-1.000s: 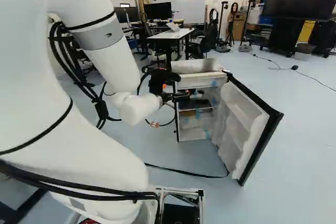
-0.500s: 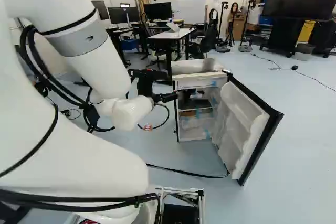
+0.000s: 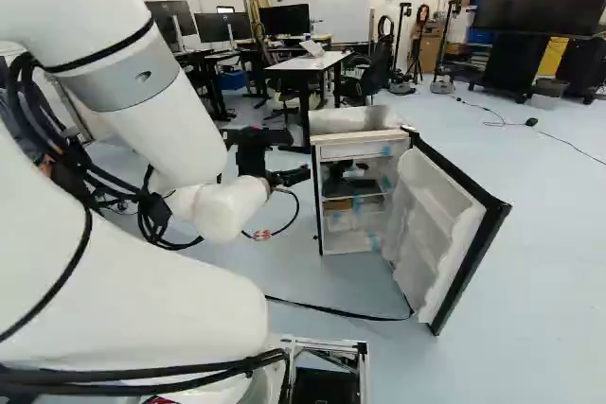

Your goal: Open the fridge door

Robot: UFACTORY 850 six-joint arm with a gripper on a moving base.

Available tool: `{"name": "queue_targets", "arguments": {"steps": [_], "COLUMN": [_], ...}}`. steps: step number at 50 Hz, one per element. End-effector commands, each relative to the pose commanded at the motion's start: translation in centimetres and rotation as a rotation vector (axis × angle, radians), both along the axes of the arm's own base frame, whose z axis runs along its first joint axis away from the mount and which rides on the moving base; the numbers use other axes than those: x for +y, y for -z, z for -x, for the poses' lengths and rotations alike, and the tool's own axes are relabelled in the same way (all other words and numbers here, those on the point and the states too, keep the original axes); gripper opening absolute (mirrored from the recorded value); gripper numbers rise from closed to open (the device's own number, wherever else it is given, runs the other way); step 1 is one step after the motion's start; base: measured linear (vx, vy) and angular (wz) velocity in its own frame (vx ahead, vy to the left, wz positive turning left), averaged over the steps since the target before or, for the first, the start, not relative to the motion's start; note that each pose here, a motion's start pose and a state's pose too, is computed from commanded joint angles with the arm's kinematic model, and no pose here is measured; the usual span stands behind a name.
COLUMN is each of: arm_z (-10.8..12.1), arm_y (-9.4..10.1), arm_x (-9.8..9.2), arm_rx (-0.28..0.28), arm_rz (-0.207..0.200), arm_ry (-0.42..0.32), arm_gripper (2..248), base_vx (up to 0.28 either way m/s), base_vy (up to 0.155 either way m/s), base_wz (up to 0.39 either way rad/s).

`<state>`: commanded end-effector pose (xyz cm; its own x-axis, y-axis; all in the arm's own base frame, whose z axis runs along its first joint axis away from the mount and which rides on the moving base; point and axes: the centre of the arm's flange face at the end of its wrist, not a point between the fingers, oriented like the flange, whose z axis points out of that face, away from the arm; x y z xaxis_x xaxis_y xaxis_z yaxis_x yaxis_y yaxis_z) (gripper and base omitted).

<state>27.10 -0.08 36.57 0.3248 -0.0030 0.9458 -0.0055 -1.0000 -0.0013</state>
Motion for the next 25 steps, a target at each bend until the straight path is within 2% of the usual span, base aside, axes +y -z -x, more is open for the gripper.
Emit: {"name": "queue_targets", "arguments": {"steps": [25], "arm_z": [0.07], "arm_y": [0.00], "arm_x": [0.08], "arm_rx": [0.001], "arm_rz": [0.001], "arm_ry": [-0.005], "arm_gripper": [247], "base_vx": [0.000], "base_vy": [0.000], "base_wz": [0.000]}}
